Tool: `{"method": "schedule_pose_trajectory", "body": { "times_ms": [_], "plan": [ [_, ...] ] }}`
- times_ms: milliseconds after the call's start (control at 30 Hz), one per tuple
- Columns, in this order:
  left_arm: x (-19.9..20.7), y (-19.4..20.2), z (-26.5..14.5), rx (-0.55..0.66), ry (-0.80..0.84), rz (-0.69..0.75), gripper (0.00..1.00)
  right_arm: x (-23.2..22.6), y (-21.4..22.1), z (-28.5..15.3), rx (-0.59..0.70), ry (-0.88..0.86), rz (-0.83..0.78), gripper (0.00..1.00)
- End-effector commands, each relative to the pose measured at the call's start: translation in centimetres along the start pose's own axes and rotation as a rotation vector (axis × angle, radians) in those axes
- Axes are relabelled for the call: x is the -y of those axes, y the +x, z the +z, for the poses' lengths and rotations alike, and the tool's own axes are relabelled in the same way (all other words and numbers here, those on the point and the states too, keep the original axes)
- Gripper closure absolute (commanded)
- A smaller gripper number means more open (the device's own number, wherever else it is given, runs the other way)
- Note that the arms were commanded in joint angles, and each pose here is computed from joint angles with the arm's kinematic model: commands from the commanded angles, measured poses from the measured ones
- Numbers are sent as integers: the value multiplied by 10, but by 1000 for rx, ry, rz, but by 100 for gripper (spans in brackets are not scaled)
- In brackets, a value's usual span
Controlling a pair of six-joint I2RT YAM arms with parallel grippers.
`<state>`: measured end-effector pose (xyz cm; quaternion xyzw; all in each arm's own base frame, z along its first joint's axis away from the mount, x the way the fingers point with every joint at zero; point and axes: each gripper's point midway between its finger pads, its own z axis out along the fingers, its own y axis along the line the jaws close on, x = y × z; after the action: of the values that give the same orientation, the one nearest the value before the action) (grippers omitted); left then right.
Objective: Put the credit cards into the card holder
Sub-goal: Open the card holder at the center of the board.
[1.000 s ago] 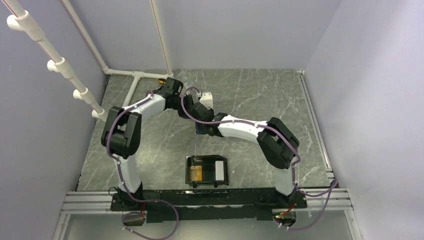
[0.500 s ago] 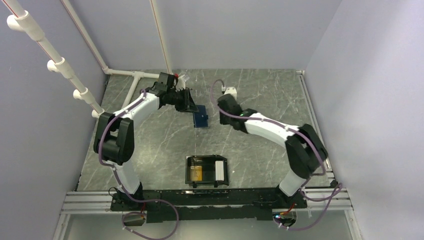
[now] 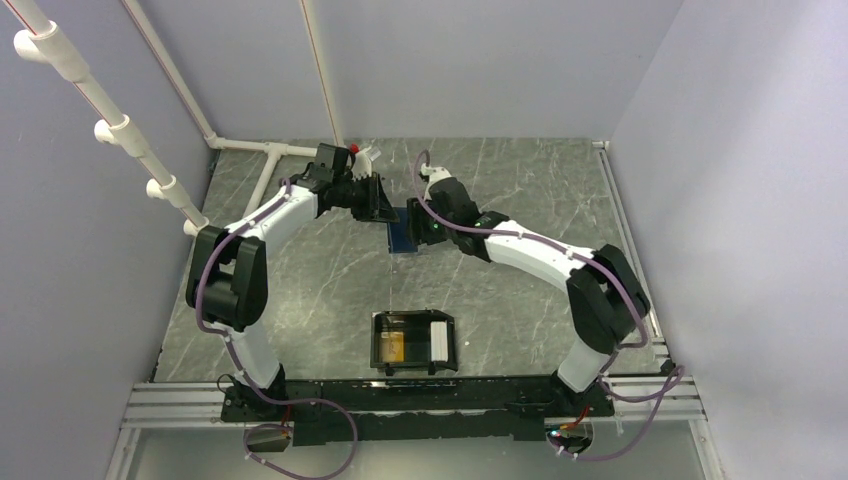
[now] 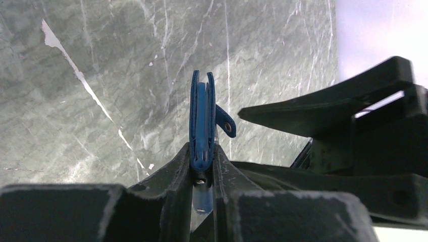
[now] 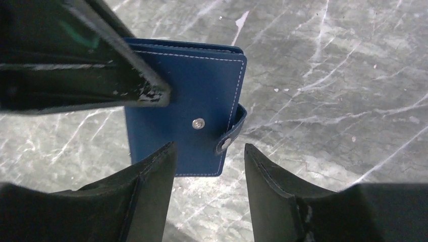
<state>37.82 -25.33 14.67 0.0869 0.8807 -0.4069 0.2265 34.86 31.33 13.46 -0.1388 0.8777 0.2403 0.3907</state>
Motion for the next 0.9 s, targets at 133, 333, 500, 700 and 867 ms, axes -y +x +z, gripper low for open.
{"method": "schedule_pose_trajectory", "body": {
  "times_ms": [133,333,500,700,867],
  "plan": [
    [25,-13,-13,40,54,89,100,22,-10,14,30,151,33,61],
    [23,-10,-9,28,59,81,100,34,-11,10,50,203,21,100],
    [-1,4,12,-49,14,-16,99,30,-5,-2,73,85,48,100],
    [-25,17,38,-110,-19,-141,63,9,-3,-6,67,-56,78,100],
    [-40,23,38,-124,-102,-158,40,9,-6,-9,60,-55,95,100]
  ]
}}
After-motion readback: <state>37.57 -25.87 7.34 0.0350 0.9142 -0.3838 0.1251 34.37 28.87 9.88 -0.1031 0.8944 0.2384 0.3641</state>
